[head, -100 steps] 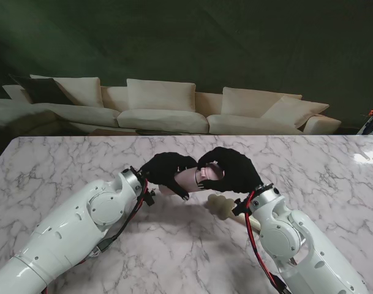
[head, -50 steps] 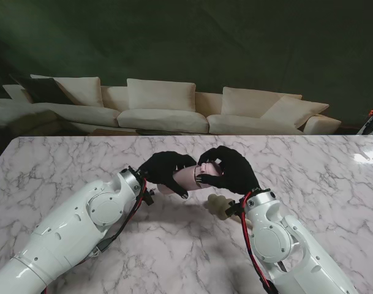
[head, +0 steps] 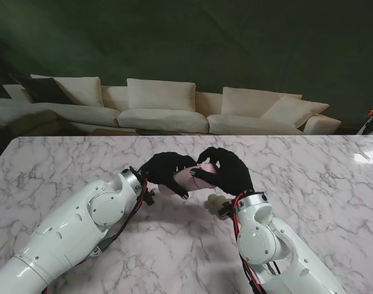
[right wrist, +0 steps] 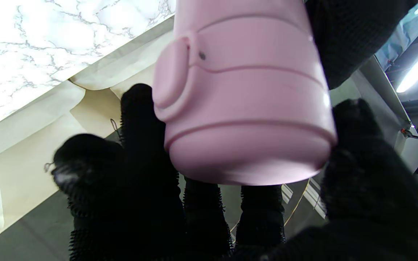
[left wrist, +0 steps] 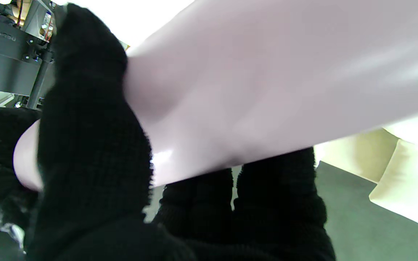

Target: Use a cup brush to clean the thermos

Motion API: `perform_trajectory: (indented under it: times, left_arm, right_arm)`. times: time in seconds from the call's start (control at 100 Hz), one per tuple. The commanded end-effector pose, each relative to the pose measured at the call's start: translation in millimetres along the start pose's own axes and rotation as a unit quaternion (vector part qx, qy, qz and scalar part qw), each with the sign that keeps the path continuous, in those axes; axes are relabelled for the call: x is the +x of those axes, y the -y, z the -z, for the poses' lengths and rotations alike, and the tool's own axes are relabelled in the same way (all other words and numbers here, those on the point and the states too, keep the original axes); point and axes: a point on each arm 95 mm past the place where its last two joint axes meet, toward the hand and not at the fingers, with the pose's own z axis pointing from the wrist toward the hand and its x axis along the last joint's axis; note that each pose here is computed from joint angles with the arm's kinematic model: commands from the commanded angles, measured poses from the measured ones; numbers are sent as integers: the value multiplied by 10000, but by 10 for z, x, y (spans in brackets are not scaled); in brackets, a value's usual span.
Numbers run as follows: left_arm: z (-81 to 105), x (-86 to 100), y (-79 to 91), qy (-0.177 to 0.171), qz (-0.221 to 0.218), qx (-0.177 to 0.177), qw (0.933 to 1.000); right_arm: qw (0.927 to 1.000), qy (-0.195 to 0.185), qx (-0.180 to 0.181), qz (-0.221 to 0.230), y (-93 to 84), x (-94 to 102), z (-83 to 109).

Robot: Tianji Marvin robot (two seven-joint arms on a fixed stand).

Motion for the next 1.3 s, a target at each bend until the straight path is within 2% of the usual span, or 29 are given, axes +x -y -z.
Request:
perform_trajectory:
  times: [0.0,0.14,0.34,0.53,0.78,0.96,1.06,1.29]
  left_arm:
    - [-89,99,59,-148,6,20,9999]
    - [-95,129,42,-200,21,-9,9998]
    - [-105,142,20,-228,18,-97,9997]
    - [-112,129,-20,-205,50,-149,9997]
    - [-110,139,-41,-243,57,-204,9995]
    - [-101,139,-50,-220,68,-217,9995]
    - [-92,137,-40,-217,56,-202,9995]
    - [-73,141,5,-219,12,-121,9997]
  right_arm:
    - [10000,46,74,-17,76,29,8]
    - [9998,147,36,130,92,17,-15]
    - [9994,332,23,37,102,28,-21]
    - [9993,354,2,-84,59,38,-14]
    - [9988,285,-12,-399,1,70,-5]
    - [9990,25,-97,-442,-82,81,8]
    - [9995,-157,-49,-252,-169,47,53]
    - [9967,-321,48,745,-374,-99,245]
